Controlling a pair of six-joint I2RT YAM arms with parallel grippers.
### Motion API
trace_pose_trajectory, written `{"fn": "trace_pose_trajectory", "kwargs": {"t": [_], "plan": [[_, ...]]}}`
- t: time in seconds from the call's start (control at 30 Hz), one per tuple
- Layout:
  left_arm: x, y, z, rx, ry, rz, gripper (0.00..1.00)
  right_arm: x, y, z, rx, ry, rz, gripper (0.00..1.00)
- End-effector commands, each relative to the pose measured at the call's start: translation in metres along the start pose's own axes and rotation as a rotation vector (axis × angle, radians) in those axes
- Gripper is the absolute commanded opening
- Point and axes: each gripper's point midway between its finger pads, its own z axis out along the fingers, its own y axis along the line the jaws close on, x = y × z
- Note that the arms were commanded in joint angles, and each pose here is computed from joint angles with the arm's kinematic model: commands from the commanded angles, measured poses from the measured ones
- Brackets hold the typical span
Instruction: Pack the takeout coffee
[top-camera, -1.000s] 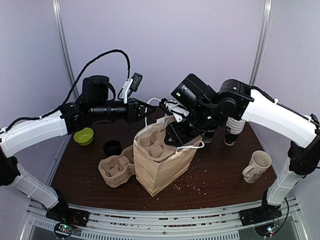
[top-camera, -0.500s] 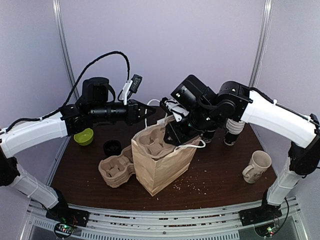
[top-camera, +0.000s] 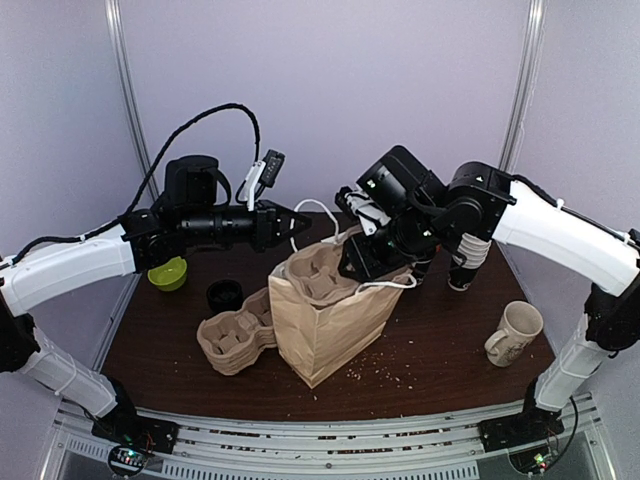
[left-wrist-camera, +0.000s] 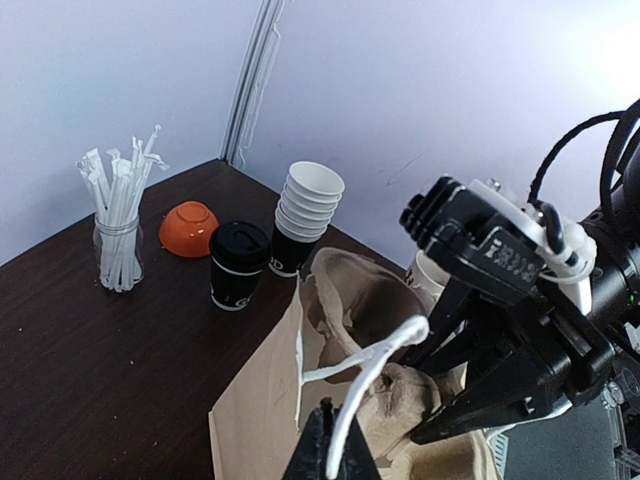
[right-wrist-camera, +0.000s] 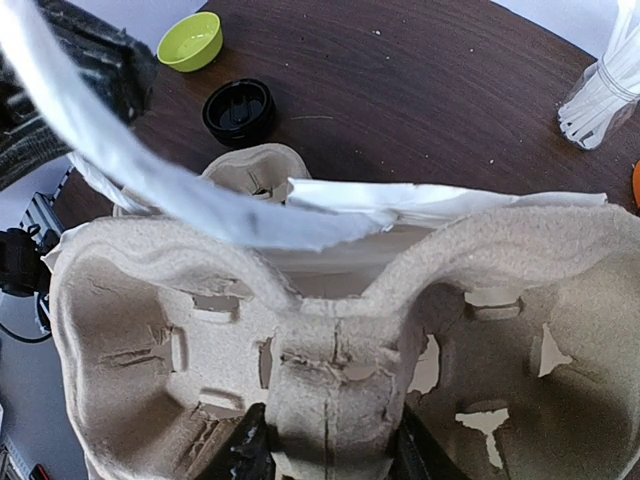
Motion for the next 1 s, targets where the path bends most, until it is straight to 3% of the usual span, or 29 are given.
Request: {"fn": "trace_pose_trajectory", "kwargs": {"t": [0.0, 0.27, 0.97], "plan": [[-0.015, -0.008, -0.003, 0.025, -0.06, 0.038, 0.0, -0.006, -0.007, -0.016, -0.003, -0.042, 0.037, 0.36], [-0.013, -0.007, -0.001, 0.023, -0.054, 0.037, 0.0, -0.005, -0.014, -0.02, 0.002, -0.051, 0.051, 0.36], [-0.016, -0.007, 0.001, 0.026, -0.055, 0.032, 0.0, 0.018, -0.014, 0.007, 0.027, 0.073, -0.033, 0.36]]}}
